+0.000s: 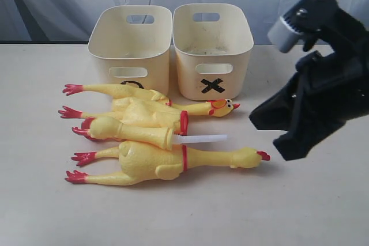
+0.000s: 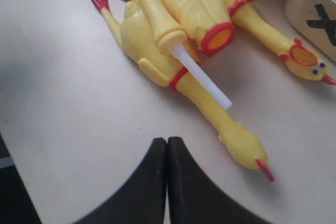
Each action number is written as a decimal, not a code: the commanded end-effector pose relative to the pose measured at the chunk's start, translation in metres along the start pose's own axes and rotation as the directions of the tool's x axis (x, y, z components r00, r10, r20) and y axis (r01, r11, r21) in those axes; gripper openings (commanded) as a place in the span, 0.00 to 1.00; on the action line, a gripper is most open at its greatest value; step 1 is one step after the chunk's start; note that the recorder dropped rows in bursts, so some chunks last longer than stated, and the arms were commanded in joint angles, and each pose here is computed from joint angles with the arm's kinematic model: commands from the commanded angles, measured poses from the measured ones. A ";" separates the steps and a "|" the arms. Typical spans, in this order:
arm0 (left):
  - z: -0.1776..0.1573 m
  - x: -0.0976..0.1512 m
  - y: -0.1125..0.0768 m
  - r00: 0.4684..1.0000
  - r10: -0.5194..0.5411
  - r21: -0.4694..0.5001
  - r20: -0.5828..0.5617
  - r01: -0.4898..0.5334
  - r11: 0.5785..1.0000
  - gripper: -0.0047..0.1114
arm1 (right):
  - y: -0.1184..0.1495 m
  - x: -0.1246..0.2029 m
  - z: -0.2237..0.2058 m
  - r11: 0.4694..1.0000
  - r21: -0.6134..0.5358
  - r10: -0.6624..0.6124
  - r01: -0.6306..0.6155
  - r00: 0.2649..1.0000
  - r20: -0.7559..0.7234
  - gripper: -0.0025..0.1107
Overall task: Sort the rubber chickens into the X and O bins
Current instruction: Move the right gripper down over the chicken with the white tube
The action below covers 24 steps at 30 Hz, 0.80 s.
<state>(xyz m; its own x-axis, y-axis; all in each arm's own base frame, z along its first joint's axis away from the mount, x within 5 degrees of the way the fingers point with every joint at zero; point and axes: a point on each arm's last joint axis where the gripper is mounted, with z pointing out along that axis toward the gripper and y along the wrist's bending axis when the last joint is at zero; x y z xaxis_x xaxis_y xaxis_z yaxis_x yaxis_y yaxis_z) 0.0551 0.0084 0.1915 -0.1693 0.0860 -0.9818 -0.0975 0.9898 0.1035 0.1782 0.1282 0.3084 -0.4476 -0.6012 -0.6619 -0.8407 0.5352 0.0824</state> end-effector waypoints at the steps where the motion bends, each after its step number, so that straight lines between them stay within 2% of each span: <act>1: 0.000 0.000 0.000 1.000 -0.004 0.000 0.014 0.004 1.000 0.04 | -0.001 -0.019 0.022 0.995 -0.044 -0.093 0.091 0.995 -0.030 0.02; 4: 0.000 0.000 0.000 1.000 -0.004 0.000 0.014 0.004 1.000 0.04 | 0.001 -0.031 0.039 0.984 -0.048 -0.173 0.172 0.985 -0.016 0.03; 7: 0.000 0.000 0.000 1.000 -0.004 0.000 0.014 0.004 1.000 0.04 | 0.003 -0.038 0.054 0.964 -0.027 -0.263 0.263 0.965 0.010 0.11; 10: 0.000 0.000 0.000 1.000 -0.004 0.000 0.014 0.004 1.000 0.04 | 0.004 -0.040 0.069 0.945 -0.015 -0.326 0.326 0.945 0.012 0.29; 15: 0.000 0.000 0.000 1.000 -0.004 0.000 0.014 0.004 1.000 0.04 | -0.002 -0.041 0.091 0.945 0.017 -0.328 0.327 0.945 0.003 0.60; 24: 0.000 0.000 0.000 1.000 -0.004 0.000 0.014 0.004 1.000 0.04 | -0.015 -0.032 0.129 0.946 0.025 -0.320 0.322 0.945 -0.061 0.61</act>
<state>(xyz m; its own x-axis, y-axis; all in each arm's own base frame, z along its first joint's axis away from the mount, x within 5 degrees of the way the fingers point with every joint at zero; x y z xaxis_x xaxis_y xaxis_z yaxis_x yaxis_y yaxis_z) 0.0551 0.0084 0.1915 -0.1693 0.0860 -0.9818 -0.0975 0.9898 0.1035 0.2382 0.2120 0.2408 -0.1888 -0.7632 -0.6180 -0.9324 0.3369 -0.1312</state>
